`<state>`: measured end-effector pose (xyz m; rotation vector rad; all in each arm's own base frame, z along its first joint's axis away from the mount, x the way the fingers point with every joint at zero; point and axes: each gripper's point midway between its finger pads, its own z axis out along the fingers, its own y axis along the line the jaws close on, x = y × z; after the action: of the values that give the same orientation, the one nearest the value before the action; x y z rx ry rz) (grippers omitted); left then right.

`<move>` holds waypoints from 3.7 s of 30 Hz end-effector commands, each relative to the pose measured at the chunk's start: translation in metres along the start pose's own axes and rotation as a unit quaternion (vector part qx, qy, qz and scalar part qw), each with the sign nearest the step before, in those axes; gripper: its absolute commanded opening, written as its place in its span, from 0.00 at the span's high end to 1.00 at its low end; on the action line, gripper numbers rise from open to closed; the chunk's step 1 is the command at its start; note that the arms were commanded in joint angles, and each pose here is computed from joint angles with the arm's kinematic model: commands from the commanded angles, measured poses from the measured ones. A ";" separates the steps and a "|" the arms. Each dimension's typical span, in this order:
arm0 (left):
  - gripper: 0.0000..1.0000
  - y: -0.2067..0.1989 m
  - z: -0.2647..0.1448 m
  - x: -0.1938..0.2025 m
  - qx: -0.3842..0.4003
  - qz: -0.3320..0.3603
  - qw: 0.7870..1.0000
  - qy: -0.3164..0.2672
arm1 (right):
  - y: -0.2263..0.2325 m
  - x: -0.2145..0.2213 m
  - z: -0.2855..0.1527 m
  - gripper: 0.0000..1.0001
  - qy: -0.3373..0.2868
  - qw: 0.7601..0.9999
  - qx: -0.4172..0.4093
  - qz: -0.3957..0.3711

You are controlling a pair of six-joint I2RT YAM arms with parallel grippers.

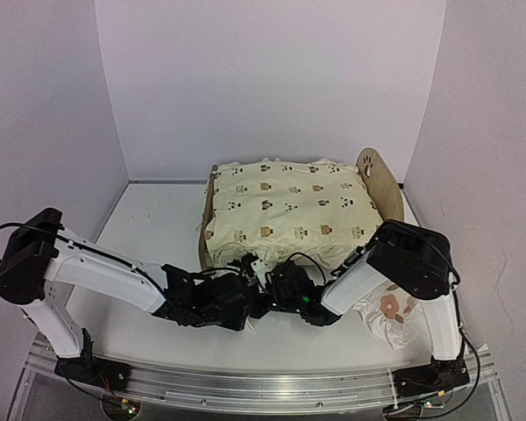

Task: Set up the pet bed

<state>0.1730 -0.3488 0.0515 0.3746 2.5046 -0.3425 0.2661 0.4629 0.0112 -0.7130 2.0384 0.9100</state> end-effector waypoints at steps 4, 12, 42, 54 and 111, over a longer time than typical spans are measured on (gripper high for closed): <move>0.46 0.005 0.016 0.018 -0.049 0.002 0.998 0.032 | -0.012 -0.017 -0.012 1.00 -0.019 0.998 0.039 0.056; 0.33 -0.015 0.011 0.019 0.008 -0.010 1.000 0.013 | -0.010 -0.021 -0.014 1.00 -0.024 0.996 0.038 0.076; 0.22 -0.004 -0.018 0.013 0.129 -0.061 0.983 -0.120 | 0.034 -0.057 -0.027 1.00 0.038 0.986 0.155 0.045; 0.34 0.005 -0.011 0.009 0.092 -0.075 0.984 -0.133 | 0.058 -0.071 -0.030 1.00 0.036 0.990 0.128 0.044; 1.00 0.092 -0.005 -0.002 -0.014 -0.112 0.989 -0.094 | 0.053 -0.219 -0.083 1.00 -0.098 0.980 0.149 -0.088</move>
<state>0.1987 -0.2631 0.0389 0.0208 2.3517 -0.4196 0.2871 0.4654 0.1992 -0.6325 1.9426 0.5057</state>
